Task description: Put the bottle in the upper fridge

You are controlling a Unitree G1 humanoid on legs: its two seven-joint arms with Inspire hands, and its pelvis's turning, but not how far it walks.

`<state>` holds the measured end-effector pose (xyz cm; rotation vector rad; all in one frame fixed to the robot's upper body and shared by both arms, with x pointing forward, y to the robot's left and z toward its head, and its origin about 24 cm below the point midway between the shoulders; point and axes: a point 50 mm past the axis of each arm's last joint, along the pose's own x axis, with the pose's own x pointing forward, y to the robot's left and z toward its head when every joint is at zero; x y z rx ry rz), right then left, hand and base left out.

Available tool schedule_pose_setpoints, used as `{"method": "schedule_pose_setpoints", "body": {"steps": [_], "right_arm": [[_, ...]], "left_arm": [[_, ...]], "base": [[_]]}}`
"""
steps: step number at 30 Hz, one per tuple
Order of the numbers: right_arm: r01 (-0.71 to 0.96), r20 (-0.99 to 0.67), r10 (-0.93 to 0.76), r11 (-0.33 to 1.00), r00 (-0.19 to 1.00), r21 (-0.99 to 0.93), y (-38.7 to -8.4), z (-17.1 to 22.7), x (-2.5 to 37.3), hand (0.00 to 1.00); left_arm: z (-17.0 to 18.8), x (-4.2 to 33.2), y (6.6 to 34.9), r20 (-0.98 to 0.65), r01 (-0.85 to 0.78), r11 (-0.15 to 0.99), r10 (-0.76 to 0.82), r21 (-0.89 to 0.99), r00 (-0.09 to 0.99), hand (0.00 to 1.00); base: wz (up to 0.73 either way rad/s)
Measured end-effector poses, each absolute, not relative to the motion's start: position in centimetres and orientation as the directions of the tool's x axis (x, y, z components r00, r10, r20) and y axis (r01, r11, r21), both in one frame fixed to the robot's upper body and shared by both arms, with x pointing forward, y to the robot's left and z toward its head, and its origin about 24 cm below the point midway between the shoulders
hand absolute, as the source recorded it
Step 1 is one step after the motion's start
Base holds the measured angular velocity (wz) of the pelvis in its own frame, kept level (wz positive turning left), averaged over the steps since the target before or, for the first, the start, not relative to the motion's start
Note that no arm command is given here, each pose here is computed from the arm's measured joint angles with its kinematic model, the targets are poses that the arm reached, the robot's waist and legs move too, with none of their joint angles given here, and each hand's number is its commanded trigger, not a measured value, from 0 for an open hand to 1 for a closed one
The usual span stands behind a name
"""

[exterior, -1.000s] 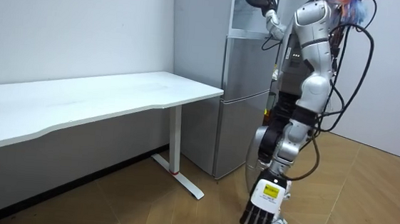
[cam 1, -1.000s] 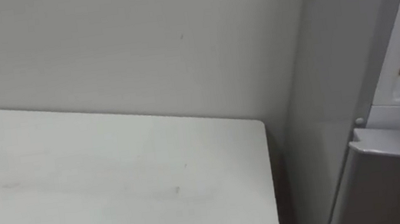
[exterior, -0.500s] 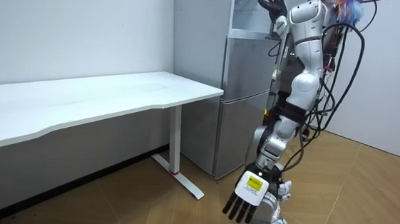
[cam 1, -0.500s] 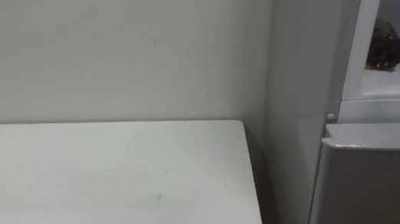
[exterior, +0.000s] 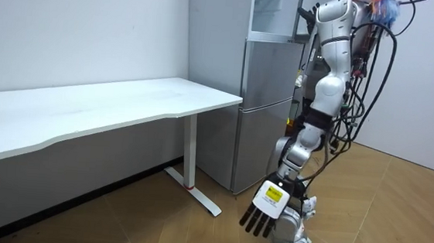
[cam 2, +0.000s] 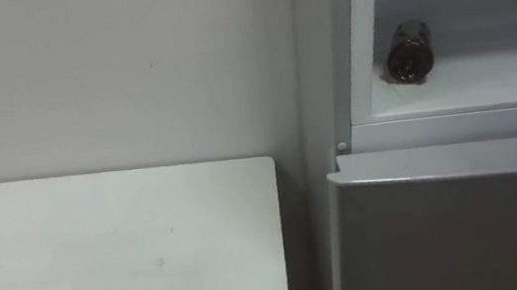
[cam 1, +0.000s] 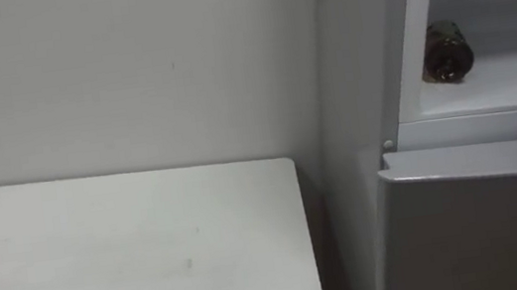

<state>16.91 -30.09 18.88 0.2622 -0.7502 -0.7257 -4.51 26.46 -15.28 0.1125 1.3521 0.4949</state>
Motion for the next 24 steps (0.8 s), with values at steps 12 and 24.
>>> {"method": "schedule_pose_setpoints", "body": {"steps": [12,24], "right_arm": [[0.628,0.322,-0.744,0.668,0.586,0.399,-30.3,13.3,17.3,0.0],[0.739,0.142,-0.789,0.612,0.598,0.281,-31.5,8.7,17.0,0.0]], "left_arm": [[-15.5,-2.8,26.1,-0.9,-0.261,0.901,0.399,0.348,0.176,0.0],[-15.7,-3.2,25.9,-0.921,-0.247,0.914,0.363,0.322,0.143,0.0]], "base": [[-0.02],[0.0]]}}
